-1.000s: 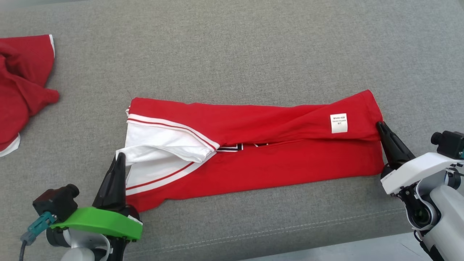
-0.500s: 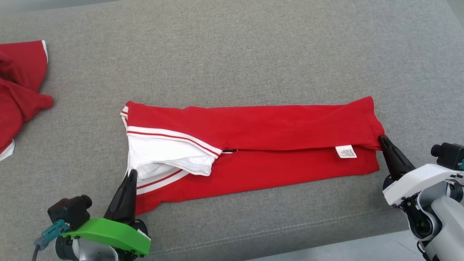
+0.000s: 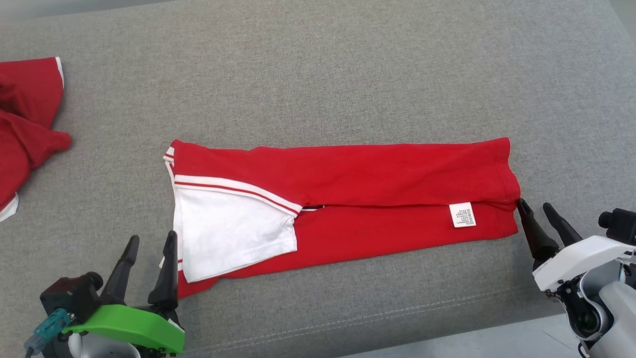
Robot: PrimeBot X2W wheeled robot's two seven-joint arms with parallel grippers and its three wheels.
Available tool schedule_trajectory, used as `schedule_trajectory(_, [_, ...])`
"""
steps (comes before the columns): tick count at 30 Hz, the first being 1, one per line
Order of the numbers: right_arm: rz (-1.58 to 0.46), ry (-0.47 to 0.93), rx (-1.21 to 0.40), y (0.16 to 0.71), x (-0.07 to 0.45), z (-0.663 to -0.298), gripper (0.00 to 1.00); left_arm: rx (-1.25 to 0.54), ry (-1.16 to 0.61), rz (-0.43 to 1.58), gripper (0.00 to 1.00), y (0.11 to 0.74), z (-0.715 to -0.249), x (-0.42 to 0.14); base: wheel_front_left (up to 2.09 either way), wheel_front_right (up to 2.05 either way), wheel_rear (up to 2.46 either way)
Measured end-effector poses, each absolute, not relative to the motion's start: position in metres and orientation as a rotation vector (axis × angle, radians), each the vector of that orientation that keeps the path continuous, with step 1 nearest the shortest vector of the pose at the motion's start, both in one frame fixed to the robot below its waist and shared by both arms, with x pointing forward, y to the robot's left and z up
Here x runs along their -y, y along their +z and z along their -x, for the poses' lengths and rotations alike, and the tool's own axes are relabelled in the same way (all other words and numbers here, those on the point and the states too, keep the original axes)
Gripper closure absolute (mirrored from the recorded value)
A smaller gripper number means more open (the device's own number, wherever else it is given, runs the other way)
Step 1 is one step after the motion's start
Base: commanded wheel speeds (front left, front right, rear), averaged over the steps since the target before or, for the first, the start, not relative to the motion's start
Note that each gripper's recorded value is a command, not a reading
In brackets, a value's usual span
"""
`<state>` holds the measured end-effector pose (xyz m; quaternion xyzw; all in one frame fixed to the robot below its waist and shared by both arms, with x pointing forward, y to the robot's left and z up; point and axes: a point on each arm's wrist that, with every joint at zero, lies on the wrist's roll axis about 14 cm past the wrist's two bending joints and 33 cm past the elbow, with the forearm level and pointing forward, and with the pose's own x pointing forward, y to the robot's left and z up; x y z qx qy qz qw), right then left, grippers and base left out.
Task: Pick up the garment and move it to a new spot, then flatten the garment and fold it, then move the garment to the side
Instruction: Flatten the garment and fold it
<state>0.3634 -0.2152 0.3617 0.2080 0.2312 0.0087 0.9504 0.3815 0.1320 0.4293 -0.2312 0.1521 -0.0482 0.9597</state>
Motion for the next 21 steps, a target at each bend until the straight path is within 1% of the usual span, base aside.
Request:
schedule_trajectory(5, [-0.436, 0.007, -0.419, 0.376, 0.222, -0.375, 0.0, -0.208, -0.12, 0.381, 0.0, 0.451, -0.389, -0.137, 0.0, 0.0, 0.0])
schedule_trajectory(10, [-0.427, 0.032, -0.367, 0.395, 0.223, -0.393, 0.0, -0.132, -0.156, 0.375, 0.0, 0.472, -0.393, -0.126, 0.0, 0.0, 0.0])
schedule_trajectory(16, [-0.412, 0.093, -0.442, 0.39, 0.205, -0.398, 0.0, -0.095, -0.169, 0.428, 0.0, 0.486, -0.391, -0.11, 0.0, 0.0, 0.0])
schedule_trajectory(17, [-0.421, 0.093, -0.478, 0.384, 0.201, -0.397, 0.0, -0.091, -0.165, 0.435, 0.0, 0.487, -0.39, -0.109, 0.0, 0.0, 0.0])
schedule_trajectory(21, [-0.421, 0.084, -0.529, 0.373, 0.199, -0.397, 0.0, -0.09, -0.144, 0.434, 0.0, 0.487, -0.389, -0.116, 0.0, 0.0, 0.0])
